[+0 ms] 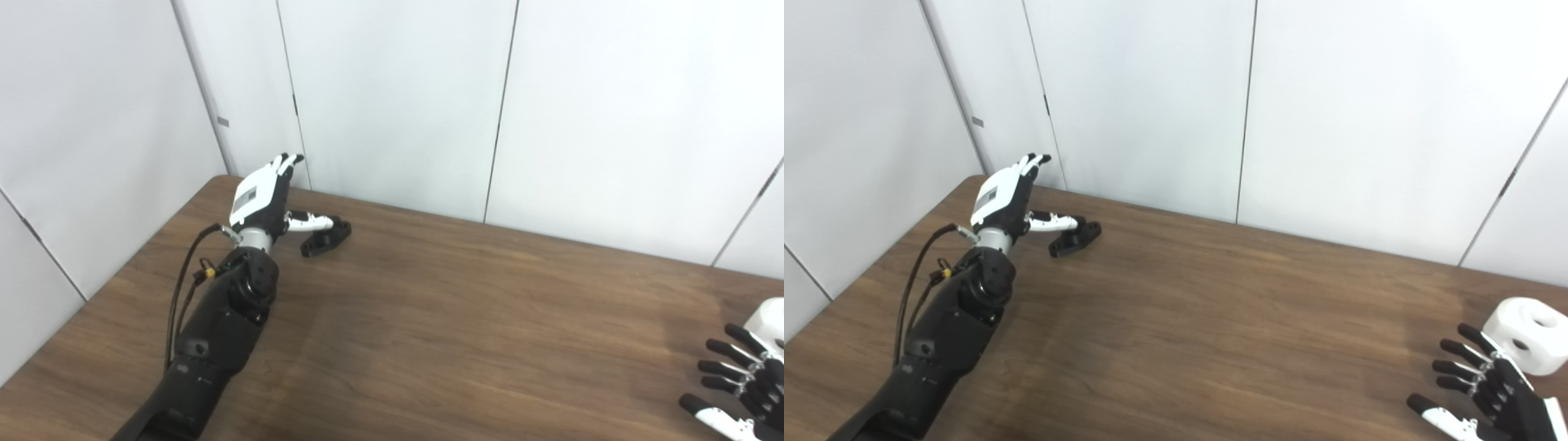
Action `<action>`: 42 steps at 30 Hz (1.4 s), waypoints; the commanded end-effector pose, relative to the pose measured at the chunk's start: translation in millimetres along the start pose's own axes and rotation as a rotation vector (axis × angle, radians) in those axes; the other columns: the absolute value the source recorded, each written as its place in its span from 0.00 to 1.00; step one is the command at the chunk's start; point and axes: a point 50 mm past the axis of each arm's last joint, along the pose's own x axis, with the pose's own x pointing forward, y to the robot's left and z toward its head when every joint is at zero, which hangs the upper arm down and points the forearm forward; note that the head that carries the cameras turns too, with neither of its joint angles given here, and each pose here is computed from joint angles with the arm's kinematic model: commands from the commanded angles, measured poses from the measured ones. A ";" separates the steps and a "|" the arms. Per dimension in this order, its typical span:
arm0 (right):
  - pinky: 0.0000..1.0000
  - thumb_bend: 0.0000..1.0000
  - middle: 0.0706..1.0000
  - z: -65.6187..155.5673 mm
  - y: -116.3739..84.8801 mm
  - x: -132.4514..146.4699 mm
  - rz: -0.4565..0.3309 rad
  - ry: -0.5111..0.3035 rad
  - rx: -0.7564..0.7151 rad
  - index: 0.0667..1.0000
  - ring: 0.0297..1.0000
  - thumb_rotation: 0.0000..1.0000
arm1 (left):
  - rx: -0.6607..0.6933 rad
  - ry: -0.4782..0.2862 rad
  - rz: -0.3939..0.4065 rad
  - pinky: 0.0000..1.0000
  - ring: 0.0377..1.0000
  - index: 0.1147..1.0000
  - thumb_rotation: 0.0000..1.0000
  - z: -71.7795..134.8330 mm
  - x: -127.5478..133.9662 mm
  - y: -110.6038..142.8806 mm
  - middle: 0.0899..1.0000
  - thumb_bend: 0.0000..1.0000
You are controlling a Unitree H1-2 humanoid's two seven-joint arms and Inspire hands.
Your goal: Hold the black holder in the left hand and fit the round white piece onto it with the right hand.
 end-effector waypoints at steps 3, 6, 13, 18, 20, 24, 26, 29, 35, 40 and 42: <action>0.61 0.77 0.73 18.7 -5.2 5.0 -0.010 -0.072 -0.009 0.81 0.66 0.13 | 0.073 -0.022 0.093 1.00 1.00 0.90 0.32 7.1 16.5 24.2 1.00 1.00; 0.62 0.77 0.74 19.5 -5.8 4.1 -0.009 -0.078 -0.009 0.81 0.66 0.15 | 0.125 -0.011 0.089 1.00 1.00 0.87 0.34 3.4 16.4 20.3 1.00 1.00; 0.62 0.77 0.73 21.5 -7.1 1.9 -0.012 -0.078 -0.014 0.80 0.66 0.15 | 0.146 0.012 0.057 1.00 1.00 0.74 0.32 -4.4 14.8 9.4 1.00 1.00; 0.63 0.77 0.73 21.9 -7.3 1.4 -0.014 -0.073 -0.008 0.80 0.66 0.16 | 0.193 0.016 0.045 1.00 1.00 0.69 0.31 -10.1 12.7 -0.4 1.00 1.00; 0.63 0.78 0.73 22.4 -7.3 1.4 -0.017 -0.071 -0.006 0.80 0.66 0.16 | 0.211 0.018 0.040 1.00 1.00 0.68 0.29 -13.6 11.2 -4.4 1.00 1.00; 0.62 0.77 0.72 24.4 -7.4 1.1 -0.018 -0.074 -0.015 0.80 0.66 0.17 | 0.231 0.056 0.020 1.00 1.00 0.68 0.27 -24.3 7.0 -13.8 1.00 1.00; 0.62 0.77 0.72 24.4 -7.9 0.9 -0.020 -0.074 -0.016 0.80 0.66 0.17 | 0.238 0.078 0.008 1.00 1.00 0.68 0.28 -28.6 5.1 -18.0 1.00 1.00; 0.63 0.77 0.72 25.0 -8.5 0.6 -0.020 -0.079 -0.015 0.79 0.67 0.15 | 0.242 0.089 0.001 1.00 1.00 0.68 0.27 -31.5 3.2 -22.0 1.00 1.00; 0.61 0.77 0.72 26.1 -9.4 -0.4 -0.020 -0.081 -0.015 0.79 0.65 0.16 | 0.241 0.087 -0.004 1.00 1.00 0.67 0.27 -34.4 0.0 -30.4 1.00 1.00; 0.60 0.76 0.72 28.0 -9.9 -2.0 -0.022 -0.086 -0.025 0.79 0.65 0.16 | 0.237 0.089 -0.007 1.00 1.00 0.66 0.27 -38.9 -2.4 -42.7 1.00 1.00; 0.59 0.76 0.72 28.1 -10.3 -2.8 -0.022 -0.088 -0.021 0.79 0.64 0.16 | 0.241 0.091 -0.011 1.00 1.00 0.66 0.27 -40.5 -3.6 -46.5 1.00 1.00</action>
